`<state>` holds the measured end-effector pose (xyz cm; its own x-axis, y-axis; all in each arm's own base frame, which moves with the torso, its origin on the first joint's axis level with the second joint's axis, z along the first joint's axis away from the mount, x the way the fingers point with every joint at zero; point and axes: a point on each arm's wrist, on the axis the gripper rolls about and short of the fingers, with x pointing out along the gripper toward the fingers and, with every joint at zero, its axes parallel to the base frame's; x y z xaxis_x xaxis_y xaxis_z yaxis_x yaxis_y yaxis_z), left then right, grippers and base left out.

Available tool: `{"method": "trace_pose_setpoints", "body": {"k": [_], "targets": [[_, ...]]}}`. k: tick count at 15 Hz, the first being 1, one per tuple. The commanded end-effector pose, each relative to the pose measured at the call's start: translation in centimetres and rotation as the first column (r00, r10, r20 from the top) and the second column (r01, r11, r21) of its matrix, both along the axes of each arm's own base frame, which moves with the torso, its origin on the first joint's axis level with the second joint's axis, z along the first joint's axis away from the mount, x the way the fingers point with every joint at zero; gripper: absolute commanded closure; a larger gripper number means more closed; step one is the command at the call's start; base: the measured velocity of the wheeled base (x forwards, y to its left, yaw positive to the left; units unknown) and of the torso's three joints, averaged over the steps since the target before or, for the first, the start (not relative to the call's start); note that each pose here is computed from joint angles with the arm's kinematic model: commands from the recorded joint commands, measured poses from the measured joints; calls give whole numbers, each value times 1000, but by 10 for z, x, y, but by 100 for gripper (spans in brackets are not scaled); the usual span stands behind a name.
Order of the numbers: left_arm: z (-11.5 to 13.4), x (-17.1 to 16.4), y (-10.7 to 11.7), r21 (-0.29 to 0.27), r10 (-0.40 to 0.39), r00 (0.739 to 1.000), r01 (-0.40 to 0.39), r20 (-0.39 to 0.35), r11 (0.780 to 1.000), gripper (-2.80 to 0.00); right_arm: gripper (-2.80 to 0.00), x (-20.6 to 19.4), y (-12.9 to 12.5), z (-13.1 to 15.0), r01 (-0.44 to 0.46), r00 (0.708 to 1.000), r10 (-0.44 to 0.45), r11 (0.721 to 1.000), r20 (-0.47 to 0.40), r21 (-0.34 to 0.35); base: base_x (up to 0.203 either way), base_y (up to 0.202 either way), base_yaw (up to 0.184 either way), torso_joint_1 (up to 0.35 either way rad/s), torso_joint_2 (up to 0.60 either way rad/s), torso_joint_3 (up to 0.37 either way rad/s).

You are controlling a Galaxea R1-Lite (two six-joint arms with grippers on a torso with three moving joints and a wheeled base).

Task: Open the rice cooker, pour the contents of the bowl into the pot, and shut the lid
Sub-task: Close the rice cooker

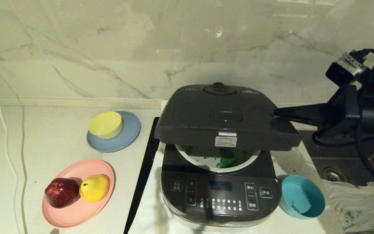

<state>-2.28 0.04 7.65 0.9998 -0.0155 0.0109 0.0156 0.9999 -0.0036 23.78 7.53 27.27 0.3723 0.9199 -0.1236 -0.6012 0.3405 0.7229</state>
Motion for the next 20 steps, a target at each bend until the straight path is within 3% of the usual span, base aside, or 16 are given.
{"method": "trace_pose_setpoints", "body": {"k": [1, 5, 15, 20], "targets": [[-1, 0, 0, 1, 0, 1000, 0, -2, 1000, 0, 0, -11, 4, -24, -27, 997, 26, 999, -76, -22, 0, 0, 0, 0, 0, 0], [-1, 0, 0, 0, 0, 1000, 0, -2, 1000, 0, 0, -8, 9, -59, -42, 982, 31, 998, -188, -54, 0, 0, 0, 0, 0, 0], [-1, 0, 0, 0, 0, 1000, 0, -2, 1000, 0, 0, 18, 15, -98, -31, 957, -4, 993, -291, -115, 0, 0, 0, 0, 0, 0], [-1, 0, 0, -1, 0, 1000, 0, -3, 1000, 0, 0, 6, 11, -71, -14, 983, -1, 997, -186, -82, 0, 0, 0, 0, 0, 0]]}}
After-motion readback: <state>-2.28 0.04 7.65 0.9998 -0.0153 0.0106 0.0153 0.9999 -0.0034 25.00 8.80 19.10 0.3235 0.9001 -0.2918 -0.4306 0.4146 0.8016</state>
